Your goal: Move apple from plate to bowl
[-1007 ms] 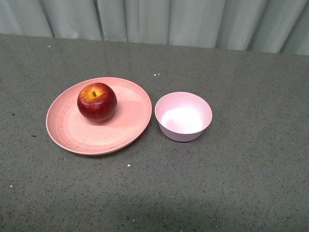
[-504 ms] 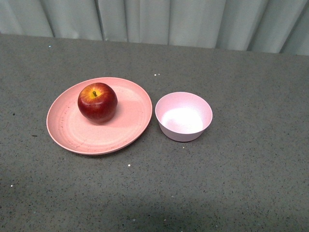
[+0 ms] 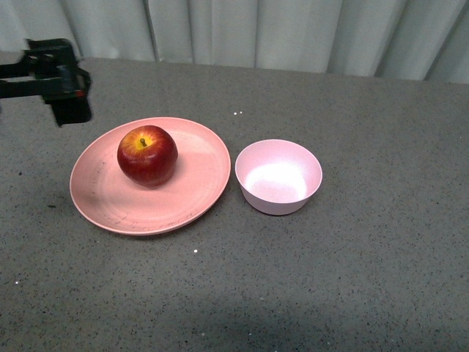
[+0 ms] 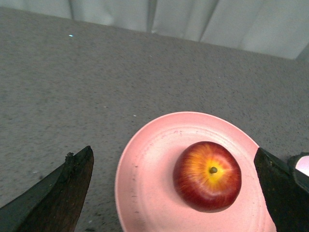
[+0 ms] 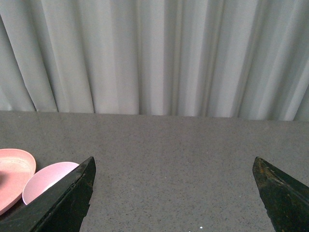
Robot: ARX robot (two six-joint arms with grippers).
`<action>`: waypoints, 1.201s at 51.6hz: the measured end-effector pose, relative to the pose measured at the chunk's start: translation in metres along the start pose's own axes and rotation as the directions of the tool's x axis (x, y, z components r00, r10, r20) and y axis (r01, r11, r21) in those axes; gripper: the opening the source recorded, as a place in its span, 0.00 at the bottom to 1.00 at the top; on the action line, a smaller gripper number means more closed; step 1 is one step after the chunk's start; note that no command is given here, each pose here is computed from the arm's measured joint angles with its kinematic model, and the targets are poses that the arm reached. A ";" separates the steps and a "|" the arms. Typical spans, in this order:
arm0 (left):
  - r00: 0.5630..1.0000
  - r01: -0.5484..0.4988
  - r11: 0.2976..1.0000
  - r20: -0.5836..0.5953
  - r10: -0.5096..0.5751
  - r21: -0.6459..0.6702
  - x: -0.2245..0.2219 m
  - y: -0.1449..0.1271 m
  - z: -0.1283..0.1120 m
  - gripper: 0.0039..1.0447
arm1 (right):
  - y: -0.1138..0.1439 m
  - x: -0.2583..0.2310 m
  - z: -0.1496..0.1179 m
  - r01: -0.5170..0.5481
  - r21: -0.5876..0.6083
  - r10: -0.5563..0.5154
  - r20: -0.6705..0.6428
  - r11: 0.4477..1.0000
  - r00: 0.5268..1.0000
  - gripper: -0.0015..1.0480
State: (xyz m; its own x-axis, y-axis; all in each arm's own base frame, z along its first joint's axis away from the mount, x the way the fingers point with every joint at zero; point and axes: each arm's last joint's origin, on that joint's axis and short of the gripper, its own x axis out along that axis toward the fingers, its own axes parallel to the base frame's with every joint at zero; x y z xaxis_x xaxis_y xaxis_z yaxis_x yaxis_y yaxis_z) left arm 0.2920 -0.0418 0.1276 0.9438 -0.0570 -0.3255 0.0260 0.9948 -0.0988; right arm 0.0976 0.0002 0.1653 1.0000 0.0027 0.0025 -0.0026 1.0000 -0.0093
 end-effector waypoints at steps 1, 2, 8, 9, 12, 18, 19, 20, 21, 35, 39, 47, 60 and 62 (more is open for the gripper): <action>1.000 0.008 1.000 -0.008 -0.008 0.004 0.005 -0.003 0.000 0.94 | 0.000 0.000 0.000 0.000 0.000 0.000 0.000 1.000 1.000 0.91; 1.000 0.017 1.000 -0.015 -0.017 0.008 0.011 -0.007 -0.001 0.94 | 0.000 0.000 0.000 0.000 0.000 0.000 0.000 1.000 1.000 0.91; 0.998 0.029 0.999 -0.052 -0.028 0.031 0.046 -0.025 -0.007 0.94 | 0.000 0.000 0.000 0.000 0.000 0.000 0.000 1.000 1.000 0.91; 0.998 0.030 0.999 -0.064 -0.027 0.036 0.053 -0.028 -0.009 0.94 | 0.000 0.000 0.000 0.000 0.000 0.000 0.000 1.000 1.000 0.91; 0.995 0.035 0.998 -0.095 -0.030 0.045 0.063 -0.032 -0.015 0.94 | 0.000 0.000 0.000 0.000 0.000 0.000 0.000 1.000 1.000 0.91; 0.992 0.041 0.997 -0.126 -0.034 0.060 0.072 -0.037 -0.021 0.94 | 0.000 0.000 0.000 0.000 0.000 0.000 0.000 1.000 1.000 0.91; 0.991 0.042 0.997 -0.129 -0.034 0.064 0.072 -0.037 -0.022 0.94 | 0.000 0.000 0.000 0.000 0.000 0.000 0.000 1.000 1.000 0.91; 0.991 0.046 0.997 -0.132 -0.036 0.069 0.073 -0.038 -0.023 0.94 | 0.000 0.000 0.000 0.000 0.000 0.000 0.000 1.000 1.000 0.91; 0.990 0.050 0.996 -0.136 -0.040 0.074 0.074 -0.039 -0.024 0.94 | 0.000 0.000 0.000 0.000 0.000 0.000 0.000 1.000 1.000 0.91; 0.970 0.102 0.991 -0.230 -0.078 0.092 0.081 -0.041 -0.042 0.94 | 0.000 0.000 0.000 0.000 0.000 0.000 0.000 1.000 1.000 0.91; 0.964 0.108 0.988 -0.253 -0.078 0.107 0.082 -0.042 -0.045 0.94 | 0.000 0.000 0.000 0.000 0.000 0.000 0.000 1.000 1.000 0.91; 0.963 0.102 0.985 -0.262 -0.062 0.141 0.086 -0.043 -0.053 0.94 | 0.000 0.000 0.000 0.000 0.000 0.000 0.000 1.000 1.000 0.91; 0.959 0.092 0.984 -0.279 -0.046 0.154 0.088 -0.043 -0.059 0.80 | 0.000 0.000 0.000 0.000 0.000 0.000 0.000 1.000 1.000 0.91; 0.959 0.092 0.984 -0.278 -0.046 0.155 0.088 -0.043 -0.059 0.78 | 0.000 0.000 0.000 0.000 0.000 0.000 0.000 1.000 1.000 0.91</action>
State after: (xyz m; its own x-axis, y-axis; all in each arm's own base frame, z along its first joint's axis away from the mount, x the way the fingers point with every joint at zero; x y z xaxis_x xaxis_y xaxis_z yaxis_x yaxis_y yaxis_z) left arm 0.3546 -0.0945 0.0480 0.8126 -0.1242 -0.5695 0.1636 0.9863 0.0184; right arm 0.0976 0.0002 0.1653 1.0000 0.0027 0.0025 -0.0026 1.0000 -0.0090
